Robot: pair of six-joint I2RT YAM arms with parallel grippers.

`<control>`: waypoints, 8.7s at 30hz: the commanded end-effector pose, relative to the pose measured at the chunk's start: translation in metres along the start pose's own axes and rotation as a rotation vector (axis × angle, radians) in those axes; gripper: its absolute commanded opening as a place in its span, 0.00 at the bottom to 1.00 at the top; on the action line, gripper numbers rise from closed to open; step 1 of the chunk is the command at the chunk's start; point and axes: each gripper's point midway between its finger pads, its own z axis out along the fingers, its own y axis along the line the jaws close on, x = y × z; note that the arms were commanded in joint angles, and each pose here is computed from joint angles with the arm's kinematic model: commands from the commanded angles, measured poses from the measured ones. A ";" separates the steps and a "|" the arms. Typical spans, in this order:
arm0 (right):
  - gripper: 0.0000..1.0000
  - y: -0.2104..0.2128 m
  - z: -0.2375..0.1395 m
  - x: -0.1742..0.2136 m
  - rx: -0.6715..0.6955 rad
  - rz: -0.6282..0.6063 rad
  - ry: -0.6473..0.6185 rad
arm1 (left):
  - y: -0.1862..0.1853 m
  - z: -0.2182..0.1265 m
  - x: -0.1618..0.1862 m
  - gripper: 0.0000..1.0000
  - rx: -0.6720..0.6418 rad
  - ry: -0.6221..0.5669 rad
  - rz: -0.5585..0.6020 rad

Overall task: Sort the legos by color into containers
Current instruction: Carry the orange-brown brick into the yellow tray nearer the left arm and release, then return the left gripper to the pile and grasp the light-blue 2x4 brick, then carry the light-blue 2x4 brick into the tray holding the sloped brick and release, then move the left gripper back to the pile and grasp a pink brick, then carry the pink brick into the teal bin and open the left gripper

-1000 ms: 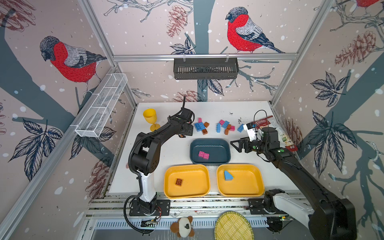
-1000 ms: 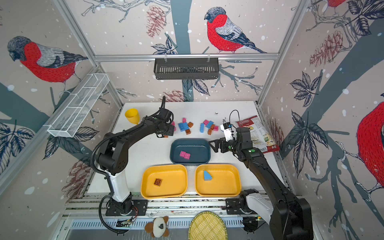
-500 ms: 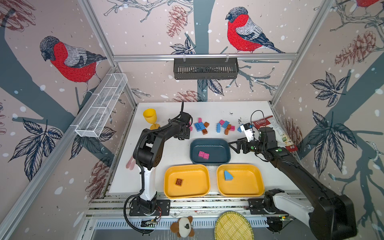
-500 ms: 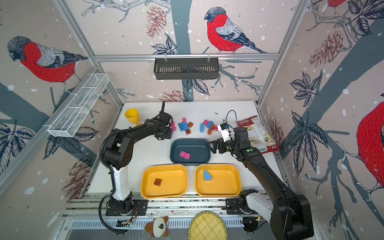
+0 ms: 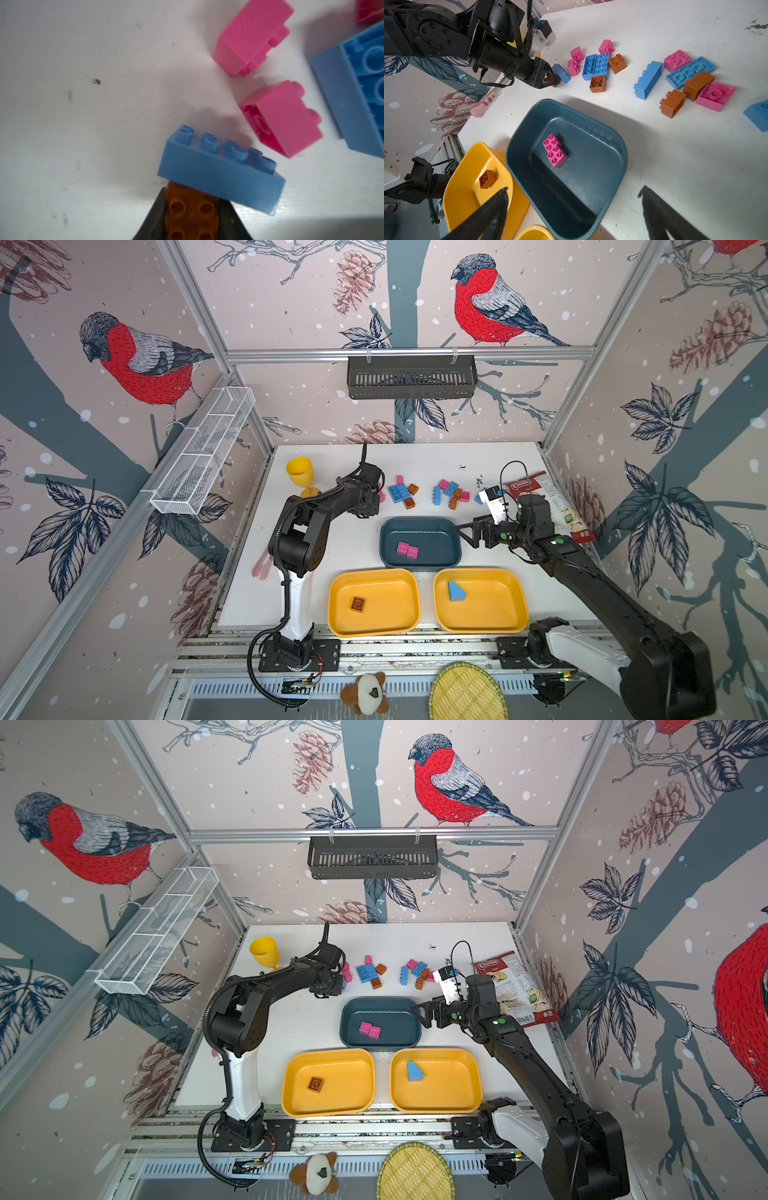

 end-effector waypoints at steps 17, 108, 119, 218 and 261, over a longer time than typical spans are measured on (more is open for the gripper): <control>0.99 0.004 0.008 -0.015 -0.038 -0.073 -0.005 | -0.045 -0.153 0.108 0.31 0.214 0.112 0.169; 1.00 -0.017 0.021 -0.018 -0.057 -0.062 0.005 | -0.003 0.010 -0.010 0.42 -0.258 -0.027 -0.759; 0.99 -0.017 0.020 -0.016 -0.057 -0.059 0.005 | -0.004 0.006 -0.008 0.17 -0.252 -0.032 -0.698; 1.00 -0.030 0.020 -0.013 0.056 0.009 -0.005 | -0.031 -0.042 -0.081 0.68 0.131 -0.169 -0.060; 1.00 -0.036 0.025 -0.010 0.051 0.017 0.012 | -0.029 0.039 -0.082 0.18 0.031 0.018 0.246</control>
